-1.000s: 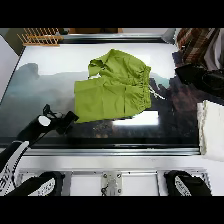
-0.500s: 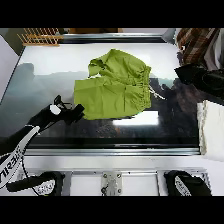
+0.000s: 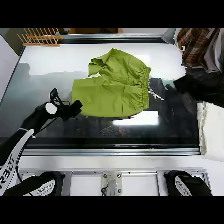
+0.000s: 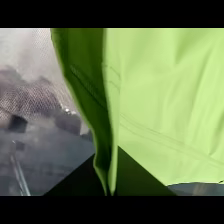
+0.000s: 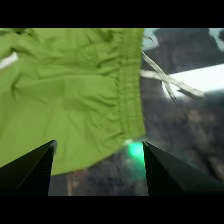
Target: Fold the clothes and pants, and hang the long-sleeved shirts on hangers.
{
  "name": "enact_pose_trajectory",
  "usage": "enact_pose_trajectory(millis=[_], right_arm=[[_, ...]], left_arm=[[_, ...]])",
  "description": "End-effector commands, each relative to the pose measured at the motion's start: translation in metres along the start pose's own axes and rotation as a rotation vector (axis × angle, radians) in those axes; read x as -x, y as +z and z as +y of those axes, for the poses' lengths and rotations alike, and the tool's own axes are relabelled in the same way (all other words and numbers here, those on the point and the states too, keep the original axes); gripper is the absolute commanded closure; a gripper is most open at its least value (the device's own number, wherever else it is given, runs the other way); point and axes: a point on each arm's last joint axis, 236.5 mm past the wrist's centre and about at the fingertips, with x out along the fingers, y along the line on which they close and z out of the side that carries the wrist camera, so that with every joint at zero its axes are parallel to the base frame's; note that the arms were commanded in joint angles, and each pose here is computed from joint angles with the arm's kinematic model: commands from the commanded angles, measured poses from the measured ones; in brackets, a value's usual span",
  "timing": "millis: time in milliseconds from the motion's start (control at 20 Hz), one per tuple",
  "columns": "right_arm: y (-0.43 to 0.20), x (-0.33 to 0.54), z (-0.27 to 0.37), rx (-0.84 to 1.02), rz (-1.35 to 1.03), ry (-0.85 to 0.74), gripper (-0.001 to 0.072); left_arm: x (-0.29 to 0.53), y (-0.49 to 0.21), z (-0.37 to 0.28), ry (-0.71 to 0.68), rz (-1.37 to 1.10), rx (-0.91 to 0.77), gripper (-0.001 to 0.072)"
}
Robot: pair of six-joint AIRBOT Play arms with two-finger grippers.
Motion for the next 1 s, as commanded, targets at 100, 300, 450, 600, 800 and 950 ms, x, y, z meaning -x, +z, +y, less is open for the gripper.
enact_pose_trajectory(millis=[100, 300, 450, 600, 800, 950], right_arm=[[-0.106, -0.110, -0.069, -0.329, 0.278, -0.116, 0.0025], [-0.129, -0.187, -0.060, -0.431, 0.294, -0.034, 0.0043], [-0.146, -0.224, -0.034, -0.432, 0.307, 0.022, 0.0045], [-0.150, -0.242, -0.016, -0.376, 0.298, 0.048, 0.0047], [-0.139, -0.251, -0.012, -0.339, 0.226, 0.040, 0.0257], [-0.136, -0.252, -0.011, -0.317, 0.205, 0.039, 0.0289]], left_arm=[[0.028, 0.007, -0.006, 0.003, -0.051, -0.102, 0.0702], [0.028, 0.007, -0.006, 0.004, -0.048, -0.101, 0.0702], [0.028, 0.007, -0.006, 0.003, -0.049, -0.101, 0.0702], [0.028, 0.007, -0.006, 0.003, -0.049, -0.100, 0.0702], [0.028, 0.007, -0.006, 0.002, -0.050, -0.100, 0.0702], [0.028, 0.007, -0.007, 0.001, -0.051, -0.100, 0.0702]])
